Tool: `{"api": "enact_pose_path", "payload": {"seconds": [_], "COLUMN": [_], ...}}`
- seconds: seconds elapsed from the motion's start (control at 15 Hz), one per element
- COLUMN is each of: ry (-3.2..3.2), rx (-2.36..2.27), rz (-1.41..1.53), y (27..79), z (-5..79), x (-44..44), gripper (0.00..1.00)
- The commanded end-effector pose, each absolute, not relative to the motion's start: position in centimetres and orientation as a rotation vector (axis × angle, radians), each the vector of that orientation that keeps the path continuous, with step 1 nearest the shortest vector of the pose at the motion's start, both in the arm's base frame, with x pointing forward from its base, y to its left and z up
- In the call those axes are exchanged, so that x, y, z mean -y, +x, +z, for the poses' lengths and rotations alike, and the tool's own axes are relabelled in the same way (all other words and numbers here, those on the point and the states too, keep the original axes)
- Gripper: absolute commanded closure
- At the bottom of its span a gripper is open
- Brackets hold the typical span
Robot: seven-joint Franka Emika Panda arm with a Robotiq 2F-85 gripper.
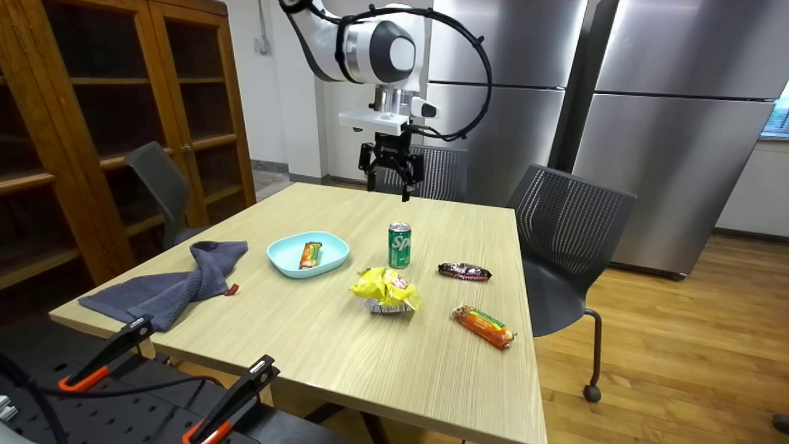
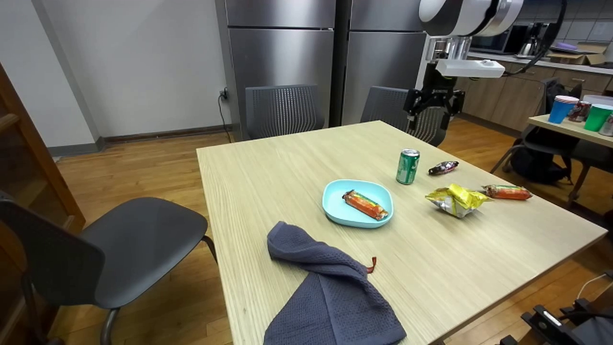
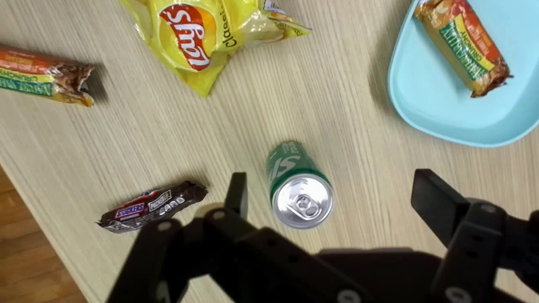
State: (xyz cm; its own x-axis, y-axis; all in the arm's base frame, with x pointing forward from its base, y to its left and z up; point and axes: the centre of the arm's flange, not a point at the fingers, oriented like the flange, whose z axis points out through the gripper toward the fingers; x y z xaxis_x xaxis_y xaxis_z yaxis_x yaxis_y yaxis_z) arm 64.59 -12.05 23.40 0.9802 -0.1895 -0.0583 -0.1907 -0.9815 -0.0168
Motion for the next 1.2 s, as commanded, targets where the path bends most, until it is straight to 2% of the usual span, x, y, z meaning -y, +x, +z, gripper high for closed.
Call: {"api": "enact_pose_path", "payload": {"seconds": [0.0, 0.53, 1.13], "ry": [-3.010, -2.738, -2.608], "rx": [-0.583, -1.145, -1.518], "rz": [0.115, 0.116, 0.168], "y": [67.9, 71.1, 72.5], "z": [24.0, 22.3, 16.6], "x": [17.2, 26.2, 28.4], "gripper": [0.00, 0.00, 0.00]}}
